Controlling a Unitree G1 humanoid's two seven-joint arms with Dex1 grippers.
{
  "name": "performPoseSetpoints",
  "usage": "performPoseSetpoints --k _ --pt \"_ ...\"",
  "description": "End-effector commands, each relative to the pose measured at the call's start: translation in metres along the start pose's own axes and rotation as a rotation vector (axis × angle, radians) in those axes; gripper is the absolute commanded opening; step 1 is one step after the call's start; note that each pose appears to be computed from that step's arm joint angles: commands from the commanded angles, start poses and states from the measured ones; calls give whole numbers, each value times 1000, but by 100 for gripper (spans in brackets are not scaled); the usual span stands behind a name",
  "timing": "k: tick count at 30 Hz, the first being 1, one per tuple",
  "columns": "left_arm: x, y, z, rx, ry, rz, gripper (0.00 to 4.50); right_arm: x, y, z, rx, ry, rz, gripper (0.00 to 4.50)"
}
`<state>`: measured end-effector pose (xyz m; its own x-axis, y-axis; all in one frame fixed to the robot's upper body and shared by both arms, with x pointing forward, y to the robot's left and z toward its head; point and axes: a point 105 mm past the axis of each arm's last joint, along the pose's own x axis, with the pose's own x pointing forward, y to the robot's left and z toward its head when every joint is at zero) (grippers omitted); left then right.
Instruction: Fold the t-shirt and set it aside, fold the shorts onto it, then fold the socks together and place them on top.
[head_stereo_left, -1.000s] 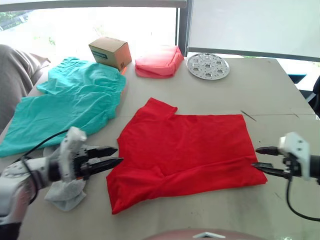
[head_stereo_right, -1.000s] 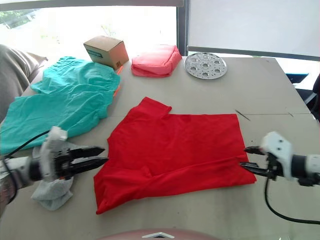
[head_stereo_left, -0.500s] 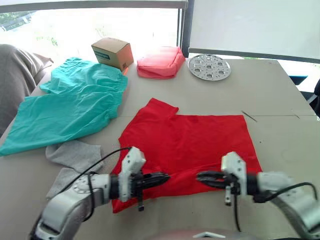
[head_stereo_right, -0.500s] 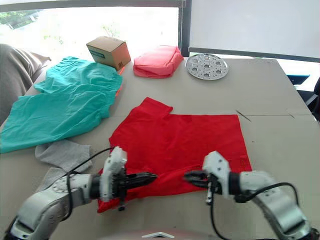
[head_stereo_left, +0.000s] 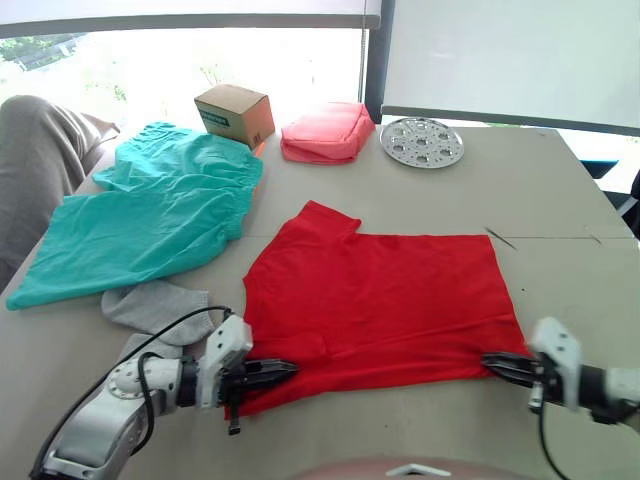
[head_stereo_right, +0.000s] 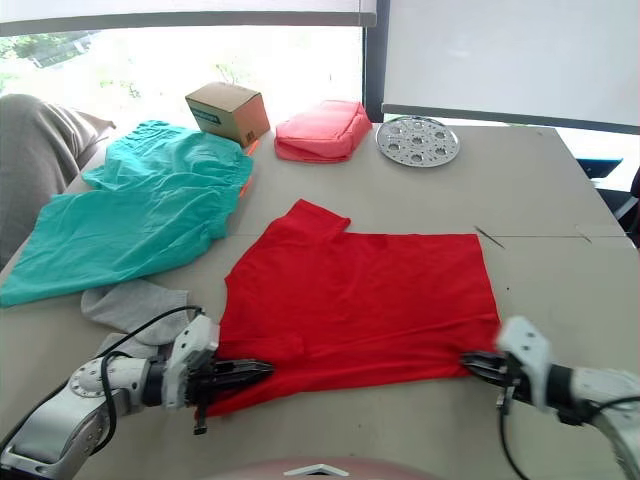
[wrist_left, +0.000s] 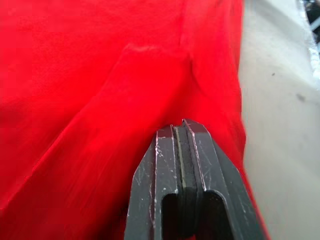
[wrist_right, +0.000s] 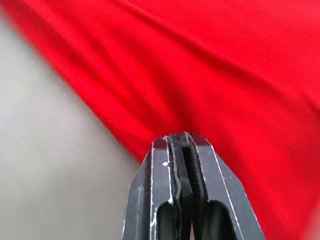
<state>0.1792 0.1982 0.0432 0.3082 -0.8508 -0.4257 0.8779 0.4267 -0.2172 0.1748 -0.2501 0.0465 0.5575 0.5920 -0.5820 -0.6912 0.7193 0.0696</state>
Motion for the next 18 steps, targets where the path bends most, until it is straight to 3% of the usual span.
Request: performPoseSetpoints --k 1,4,7,8,10,15,16,18 --pt "-22 12 -3 -53 -38 95 8 -13 -3 1 59 -42 -32 0" --pt "-34 6 25 -107 -161 76 8 -10 10 18 64 -123 17 0" --pt "-48 4 41 -168 -211 88 8 -7 21 41 15 -208 61 0" --pt "-53 6 46 -185 -226 107 71 -4 25 49 -11 -225 71 63" --pt "-59 13 58 -208 -280 164 146 5 31 62 -56 -249 100 147" --pt "-44 48 83 -224 -356 371 370 34 4 99 -118 -305 -45 369" --pt "-39 52 88 -221 -359 393 426 38 0 108 -121 -324 -70 432" --pt "-33 47 93 -216 -339 372 445 42 -3 119 -140 -323 -81 448"
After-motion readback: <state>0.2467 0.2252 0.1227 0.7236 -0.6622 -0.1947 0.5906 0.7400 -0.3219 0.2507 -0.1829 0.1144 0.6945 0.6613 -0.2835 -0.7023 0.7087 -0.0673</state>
